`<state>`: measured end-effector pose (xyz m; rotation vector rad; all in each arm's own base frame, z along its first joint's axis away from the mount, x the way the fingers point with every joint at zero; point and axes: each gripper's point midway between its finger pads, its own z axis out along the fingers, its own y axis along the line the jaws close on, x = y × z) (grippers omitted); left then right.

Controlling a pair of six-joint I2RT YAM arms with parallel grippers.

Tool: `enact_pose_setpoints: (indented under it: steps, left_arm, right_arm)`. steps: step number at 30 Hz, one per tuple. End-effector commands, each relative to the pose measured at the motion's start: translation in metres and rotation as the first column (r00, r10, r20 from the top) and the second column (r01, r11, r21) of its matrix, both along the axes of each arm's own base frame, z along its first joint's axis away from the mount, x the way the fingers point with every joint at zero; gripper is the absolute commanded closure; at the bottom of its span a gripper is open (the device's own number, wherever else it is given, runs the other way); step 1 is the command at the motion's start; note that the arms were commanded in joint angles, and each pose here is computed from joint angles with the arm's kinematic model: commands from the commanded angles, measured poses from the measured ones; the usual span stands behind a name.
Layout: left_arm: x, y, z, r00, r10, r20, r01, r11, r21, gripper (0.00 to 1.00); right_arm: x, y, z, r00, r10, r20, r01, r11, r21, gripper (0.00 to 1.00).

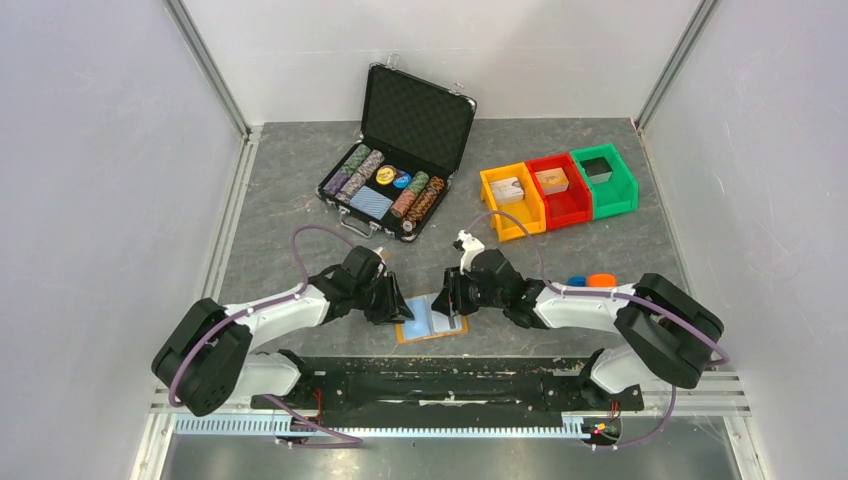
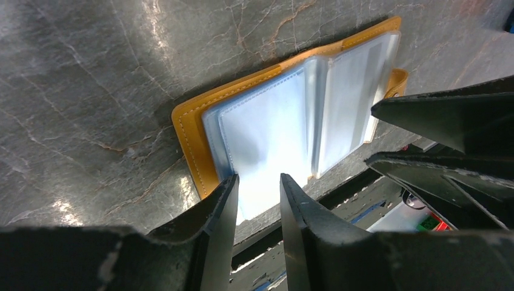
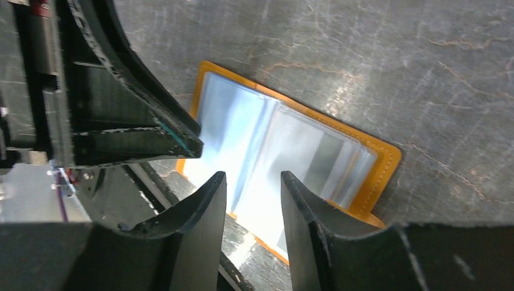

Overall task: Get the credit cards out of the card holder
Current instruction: Remove the credit card from the card holder.

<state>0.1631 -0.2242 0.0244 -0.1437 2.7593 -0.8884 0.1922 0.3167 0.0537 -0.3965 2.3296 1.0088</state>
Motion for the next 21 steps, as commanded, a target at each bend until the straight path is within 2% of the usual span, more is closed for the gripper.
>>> enact_pose_setpoints:
  steps: [1,5,9,14,21]
  left_arm:
    - [-0.007,0.011,-0.016,1.0,-0.006,-0.024,0.008,0.998,0.058,0.61]
    - [-0.006,0.01,-0.012,1.0,-0.005,-0.016,0.006,0.999,0.05,0.61]
    - [0.001,0.005,-0.002,1.0,-0.008,-0.005,0.008,0.999,0.043,0.6]
    - [0.012,-0.005,0.021,1.0,-0.01,0.02,0.009,1.0,0.018,0.59]
    - [0.019,-0.012,0.033,0.999,-0.008,0.044,0.009,1.0,-0.013,0.58]
  right_arm:
    - [0.01,-0.002,-0.001,0.998,-0.02,0.061,0.024,0.997,-0.069,0.59]
    - [0.009,-0.002,-0.005,0.998,-0.014,0.066,0.021,0.994,-0.106,0.58]
    - [0.013,-0.011,-0.015,0.997,-0.028,0.075,0.041,0.985,-0.166,0.64]
    - [0.008,-0.023,-0.031,0.997,-0.048,0.052,0.058,0.976,-0.211,0.64]
    - [0.015,-0.035,-0.02,0.991,-0.083,0.102,0.106,0.962,-0.25,0.65]
